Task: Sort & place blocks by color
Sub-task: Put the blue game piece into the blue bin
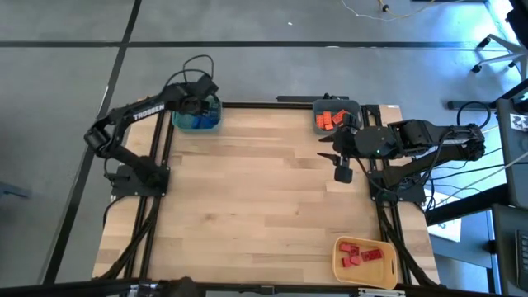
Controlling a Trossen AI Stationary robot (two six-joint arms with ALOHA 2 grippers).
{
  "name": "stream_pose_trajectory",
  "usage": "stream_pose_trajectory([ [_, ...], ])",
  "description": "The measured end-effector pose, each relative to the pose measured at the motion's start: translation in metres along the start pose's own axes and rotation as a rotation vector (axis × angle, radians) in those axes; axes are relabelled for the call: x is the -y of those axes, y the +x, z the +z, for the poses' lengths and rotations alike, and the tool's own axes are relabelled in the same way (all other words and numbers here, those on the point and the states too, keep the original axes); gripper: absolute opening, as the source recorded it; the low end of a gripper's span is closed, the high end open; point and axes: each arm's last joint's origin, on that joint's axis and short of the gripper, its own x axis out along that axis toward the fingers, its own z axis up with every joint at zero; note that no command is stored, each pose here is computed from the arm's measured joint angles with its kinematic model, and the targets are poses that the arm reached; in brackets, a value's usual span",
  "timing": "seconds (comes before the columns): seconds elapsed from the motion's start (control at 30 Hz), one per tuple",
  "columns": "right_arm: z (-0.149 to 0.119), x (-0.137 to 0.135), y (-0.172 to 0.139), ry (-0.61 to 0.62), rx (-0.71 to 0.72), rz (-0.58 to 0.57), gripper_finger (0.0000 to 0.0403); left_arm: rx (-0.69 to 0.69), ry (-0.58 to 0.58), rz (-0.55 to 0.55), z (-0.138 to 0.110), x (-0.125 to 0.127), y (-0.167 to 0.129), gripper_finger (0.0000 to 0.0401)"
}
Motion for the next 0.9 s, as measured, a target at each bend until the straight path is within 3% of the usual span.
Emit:
stream_pose_trajectory([
  [0.2, 0.002, 0.0, 0.0, 0.006, 0.015, 0.001, 0.0182, -0.069, 0.033, 0.052, 0.008, -0.004, 0.034, 0.0125],
  [0.47, 0.002, 0.0, 0.0, 0.036, 0.015, 0.001, 0.0182, -0.16, 0.098, 0.01, 0.006, 0.014, 0.085, 0.0125],
  [0.63, 0.001, 0.0, 0.0, 0.056, 0.015, 0.001, 0.0182, -0.21, 0.118, 0.026, 0.0, 0.018, 0.103, 0.0126],
  [0.9, 0.001, 0.0, 0.0, 0.055, 0.014, 0.0, 0.0182, -0.175, 0.103, 0.011, 0.003, 0.019, 0.103, 0.0161],
])
